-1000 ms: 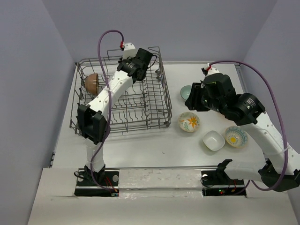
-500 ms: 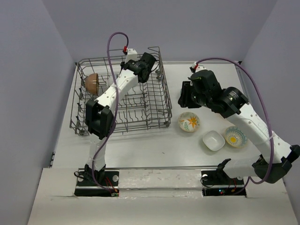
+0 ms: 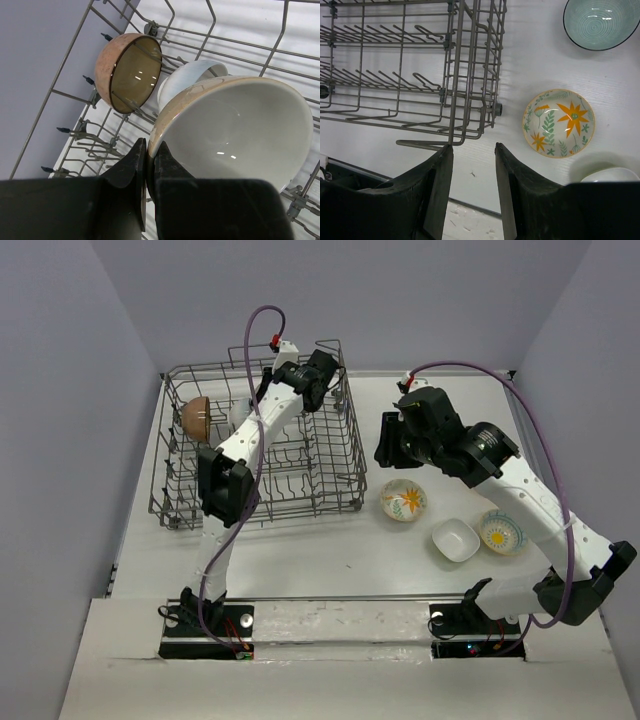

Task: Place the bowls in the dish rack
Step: Insert the bowl into the dish rack.

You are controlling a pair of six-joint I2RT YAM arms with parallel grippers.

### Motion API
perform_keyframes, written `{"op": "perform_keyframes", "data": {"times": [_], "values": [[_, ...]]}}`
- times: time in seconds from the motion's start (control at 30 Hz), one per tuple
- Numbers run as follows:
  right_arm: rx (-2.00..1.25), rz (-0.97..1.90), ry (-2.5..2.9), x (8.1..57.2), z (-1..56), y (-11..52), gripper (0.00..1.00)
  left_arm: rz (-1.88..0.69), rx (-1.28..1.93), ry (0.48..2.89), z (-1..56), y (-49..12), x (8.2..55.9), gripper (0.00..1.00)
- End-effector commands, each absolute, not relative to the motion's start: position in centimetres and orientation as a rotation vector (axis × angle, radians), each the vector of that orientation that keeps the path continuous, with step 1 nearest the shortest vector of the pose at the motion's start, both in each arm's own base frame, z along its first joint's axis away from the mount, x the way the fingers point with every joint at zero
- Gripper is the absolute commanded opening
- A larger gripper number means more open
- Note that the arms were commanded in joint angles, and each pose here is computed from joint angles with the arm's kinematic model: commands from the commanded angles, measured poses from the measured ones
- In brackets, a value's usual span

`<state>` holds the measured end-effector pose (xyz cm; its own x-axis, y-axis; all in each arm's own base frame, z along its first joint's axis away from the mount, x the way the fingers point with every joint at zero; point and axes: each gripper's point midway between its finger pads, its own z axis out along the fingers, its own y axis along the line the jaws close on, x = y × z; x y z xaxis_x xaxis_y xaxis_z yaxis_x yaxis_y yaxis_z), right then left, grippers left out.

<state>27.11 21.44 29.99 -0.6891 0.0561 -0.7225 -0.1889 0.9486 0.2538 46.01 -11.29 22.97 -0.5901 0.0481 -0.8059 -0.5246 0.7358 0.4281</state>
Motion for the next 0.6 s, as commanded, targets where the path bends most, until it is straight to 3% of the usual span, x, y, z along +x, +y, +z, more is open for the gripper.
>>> {"op": "perform_keyframes", "data": {"times": [0.0,0.57], "values": [[-0.101,0.442,2.221,27.4,32.3,21.6,0.45,0.882,-0.415,1.922,27.4,-9.9,46.6,0.0],[-0.108,0.455,2.223,27.3,32.3,21.8,0.45,1.018,-0.311,1.932,26.6,-9.2,48.8,0.0]]}}
